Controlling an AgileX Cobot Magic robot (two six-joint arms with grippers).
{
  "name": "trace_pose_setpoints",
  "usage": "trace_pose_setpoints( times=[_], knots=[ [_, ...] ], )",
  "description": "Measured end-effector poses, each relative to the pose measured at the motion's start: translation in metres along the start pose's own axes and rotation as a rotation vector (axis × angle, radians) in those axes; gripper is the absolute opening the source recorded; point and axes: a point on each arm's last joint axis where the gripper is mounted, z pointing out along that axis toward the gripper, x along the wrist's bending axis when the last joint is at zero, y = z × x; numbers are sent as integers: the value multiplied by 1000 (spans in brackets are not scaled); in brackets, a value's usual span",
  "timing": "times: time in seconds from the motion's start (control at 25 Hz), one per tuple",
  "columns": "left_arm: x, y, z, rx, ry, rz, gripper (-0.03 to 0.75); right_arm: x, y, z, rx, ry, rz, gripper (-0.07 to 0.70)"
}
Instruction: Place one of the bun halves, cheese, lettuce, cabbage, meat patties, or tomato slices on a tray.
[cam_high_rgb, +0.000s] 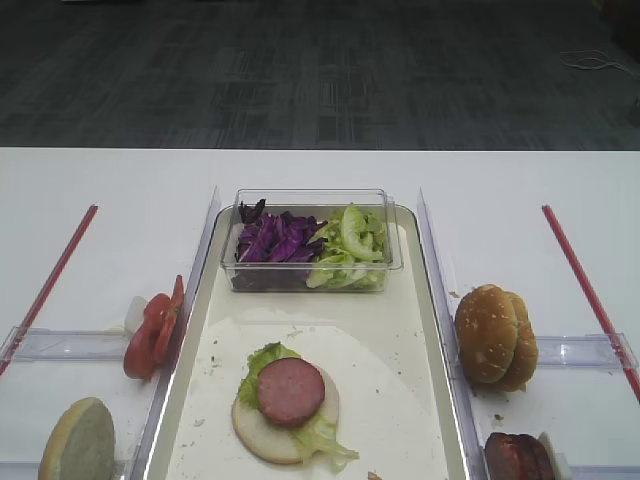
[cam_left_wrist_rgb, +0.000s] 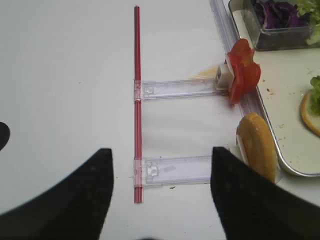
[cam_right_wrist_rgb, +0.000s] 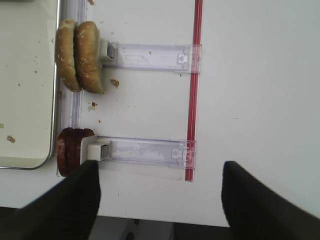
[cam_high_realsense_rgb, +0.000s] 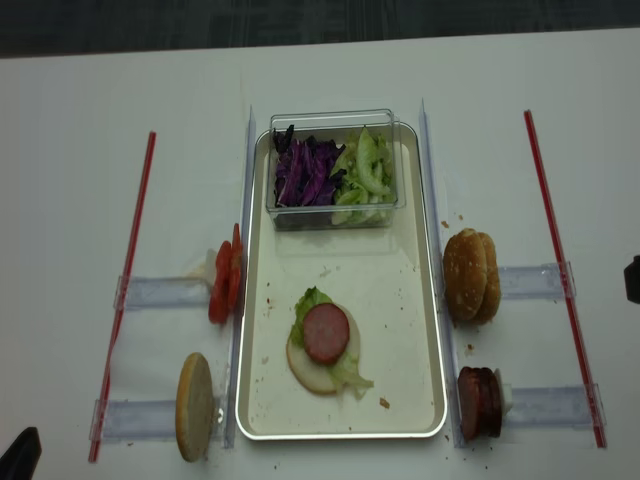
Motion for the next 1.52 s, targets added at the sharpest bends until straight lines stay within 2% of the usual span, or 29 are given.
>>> trace_pose_setpoints(
  times=[0.36,0.64,0.76,1.0,1.12,1.36,1.52],
  knots=[
    [0,0,0,0,0,0,430,7,-26,-30,-151,-10,-26,513],
    [0,0,0,0,0,0,430,10,-40,-44,-232,-16,-46,513],
    [0,0,0,0,0,0,430,9,-47,-37,-214,-11,-44,513],
    [0,0,0,0,0,0,430,6,-78,3,-102,9,-37,513],
    [0,0,0,0,0,0,430,5,-97,19,-86,13,-37,513],
    [0,0,0,0,0,0,430,9,-115,9,-266,3,-59,513],
    [0,0,0,0,0,0,430,10,-125,2,-351,-6,-90,513]
  ],
)
